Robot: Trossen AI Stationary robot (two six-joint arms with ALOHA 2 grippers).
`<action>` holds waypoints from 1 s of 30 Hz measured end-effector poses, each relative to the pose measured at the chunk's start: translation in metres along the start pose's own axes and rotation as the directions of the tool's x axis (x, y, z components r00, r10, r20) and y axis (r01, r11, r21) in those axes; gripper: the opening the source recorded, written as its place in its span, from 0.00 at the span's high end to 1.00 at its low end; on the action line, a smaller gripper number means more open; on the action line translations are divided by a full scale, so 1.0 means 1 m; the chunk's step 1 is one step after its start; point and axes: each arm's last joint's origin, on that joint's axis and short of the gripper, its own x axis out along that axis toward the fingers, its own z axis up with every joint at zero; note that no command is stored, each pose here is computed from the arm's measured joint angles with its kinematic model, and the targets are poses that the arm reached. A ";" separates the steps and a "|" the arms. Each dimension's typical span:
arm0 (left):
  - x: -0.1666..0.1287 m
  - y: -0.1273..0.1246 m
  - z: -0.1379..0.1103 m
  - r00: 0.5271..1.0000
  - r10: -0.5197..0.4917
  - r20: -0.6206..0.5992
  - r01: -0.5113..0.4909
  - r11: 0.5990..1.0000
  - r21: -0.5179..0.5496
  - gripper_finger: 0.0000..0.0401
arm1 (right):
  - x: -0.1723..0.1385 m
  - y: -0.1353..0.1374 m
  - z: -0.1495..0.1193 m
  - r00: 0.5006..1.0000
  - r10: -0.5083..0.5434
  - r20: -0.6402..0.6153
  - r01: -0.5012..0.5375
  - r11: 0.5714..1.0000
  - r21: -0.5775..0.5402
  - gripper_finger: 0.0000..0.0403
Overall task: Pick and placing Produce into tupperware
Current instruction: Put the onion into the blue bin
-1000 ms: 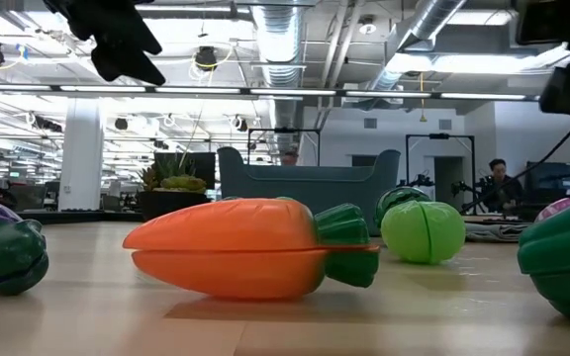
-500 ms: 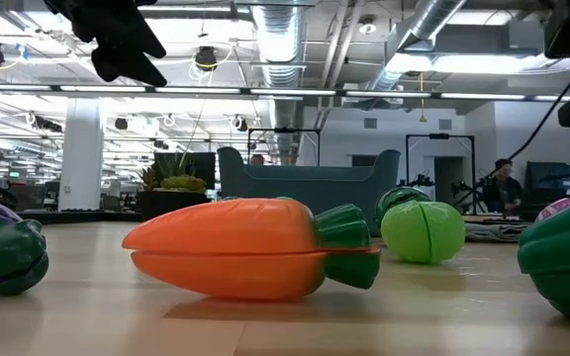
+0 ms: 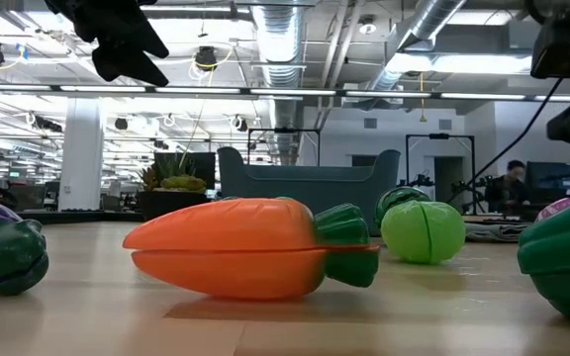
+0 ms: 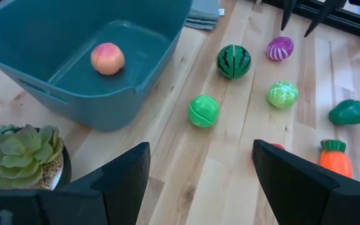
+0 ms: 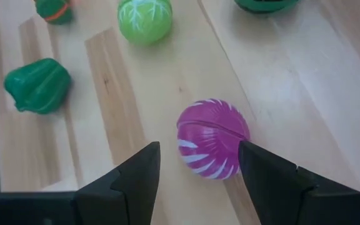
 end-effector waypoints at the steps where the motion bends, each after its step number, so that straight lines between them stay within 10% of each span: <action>1: 0.000 0.000 0.000 1.000 0.000 0.000 0.000 1.000 0.000 0.32 | 0.001 0.000 0.000 1.000 -0.003 -0.002 0.003 1.000 -0.011 0.41; 30: 0.000 0.000 0.000 1.000 0.004 0.002 -0.004 1.000 -0.016 0.32 | -0.018 -0.023 0.055 0.965 0.215 0.147 -0.249 0.928 0.276 0.44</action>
